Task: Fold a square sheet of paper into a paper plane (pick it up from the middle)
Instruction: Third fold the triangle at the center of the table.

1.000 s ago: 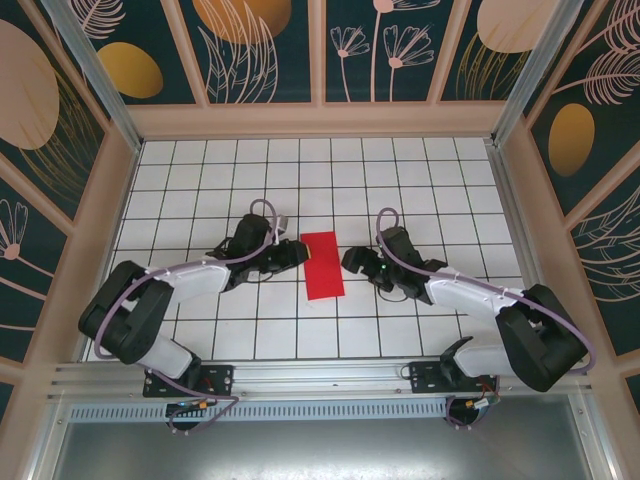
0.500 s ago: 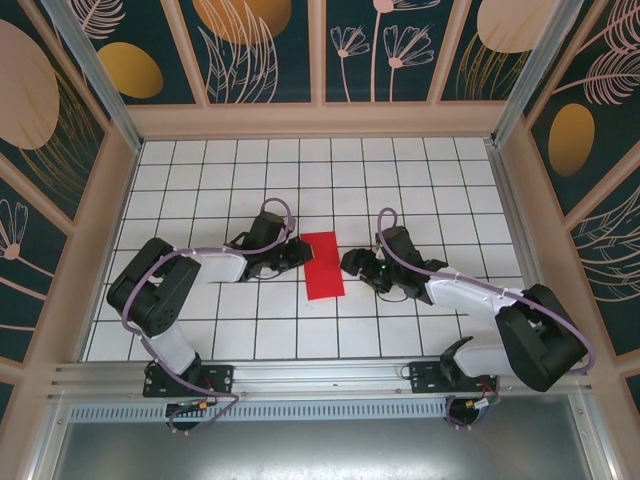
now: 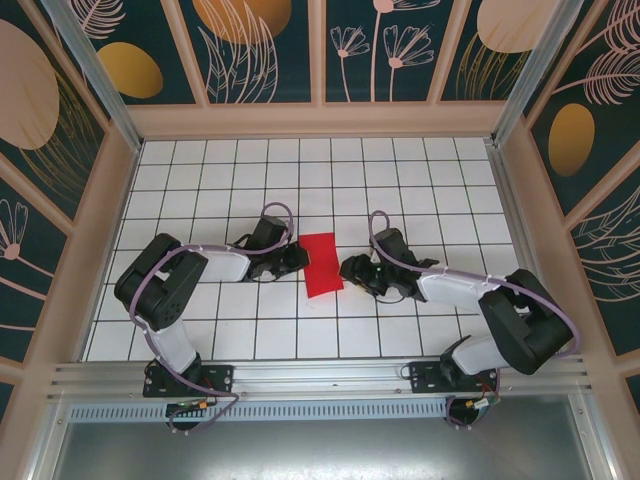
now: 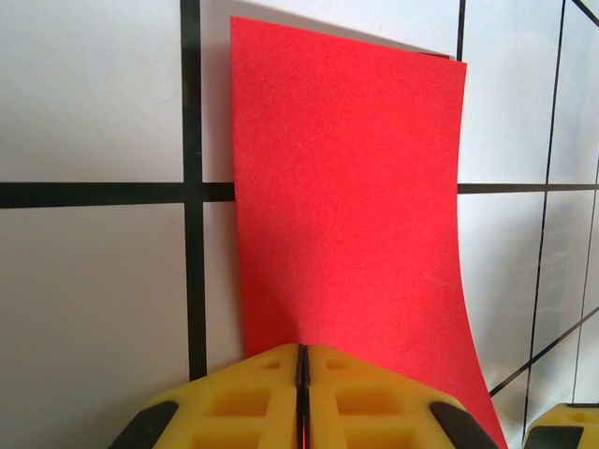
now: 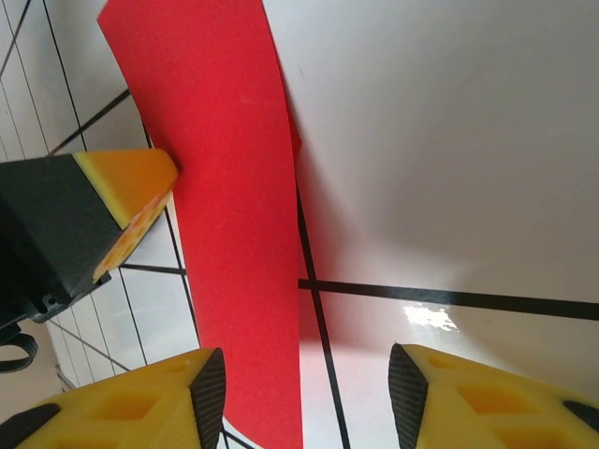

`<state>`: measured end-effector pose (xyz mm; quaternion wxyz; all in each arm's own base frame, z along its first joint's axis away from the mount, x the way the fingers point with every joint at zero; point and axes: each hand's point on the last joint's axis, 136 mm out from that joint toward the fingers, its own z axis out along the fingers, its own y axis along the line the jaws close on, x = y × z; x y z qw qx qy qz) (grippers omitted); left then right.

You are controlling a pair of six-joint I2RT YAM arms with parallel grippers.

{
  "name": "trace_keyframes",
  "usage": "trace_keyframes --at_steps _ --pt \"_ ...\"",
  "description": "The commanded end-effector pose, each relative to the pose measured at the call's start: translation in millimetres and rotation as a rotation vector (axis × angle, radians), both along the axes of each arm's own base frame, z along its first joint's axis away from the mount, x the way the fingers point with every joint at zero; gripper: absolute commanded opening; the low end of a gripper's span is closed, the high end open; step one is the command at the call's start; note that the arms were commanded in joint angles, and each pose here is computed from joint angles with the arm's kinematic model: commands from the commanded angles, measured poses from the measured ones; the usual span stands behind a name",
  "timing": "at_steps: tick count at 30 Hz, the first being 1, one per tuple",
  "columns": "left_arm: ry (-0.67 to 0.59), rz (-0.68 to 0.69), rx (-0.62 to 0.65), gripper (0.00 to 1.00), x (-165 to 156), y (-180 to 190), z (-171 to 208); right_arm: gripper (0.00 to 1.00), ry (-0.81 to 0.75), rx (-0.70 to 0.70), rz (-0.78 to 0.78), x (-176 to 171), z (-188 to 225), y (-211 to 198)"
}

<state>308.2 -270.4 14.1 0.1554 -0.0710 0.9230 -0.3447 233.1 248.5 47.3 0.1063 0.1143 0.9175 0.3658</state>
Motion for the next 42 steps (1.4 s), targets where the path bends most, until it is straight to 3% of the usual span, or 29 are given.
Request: trace_keyframes --at_steps 1,23,34,38,42 --pt "0.051 0.004 0.096 0.12 -10 15 -25 0.51 -0.013 0.034 0.036 1 7 12" --pt "0.040 -0.010 0.091 0.12 -9 12 -20 0.42 0.079 0.133 0.042 -21 4 21" --pt "0.010 -0.028 0.061 0.12 -4 6 -6 0.14 0.029 0.115 0.032 -15 13 18" --pt "-0.065 -0.056 0.005 0.13 3 -4 17 0.05 0.009 0.126 0.043 -12 18 22" --pt "-0.162 -0.074 -0.075 0.16 10 -14 52 0.03 0.025 0.104 0.034 -12 13 21"
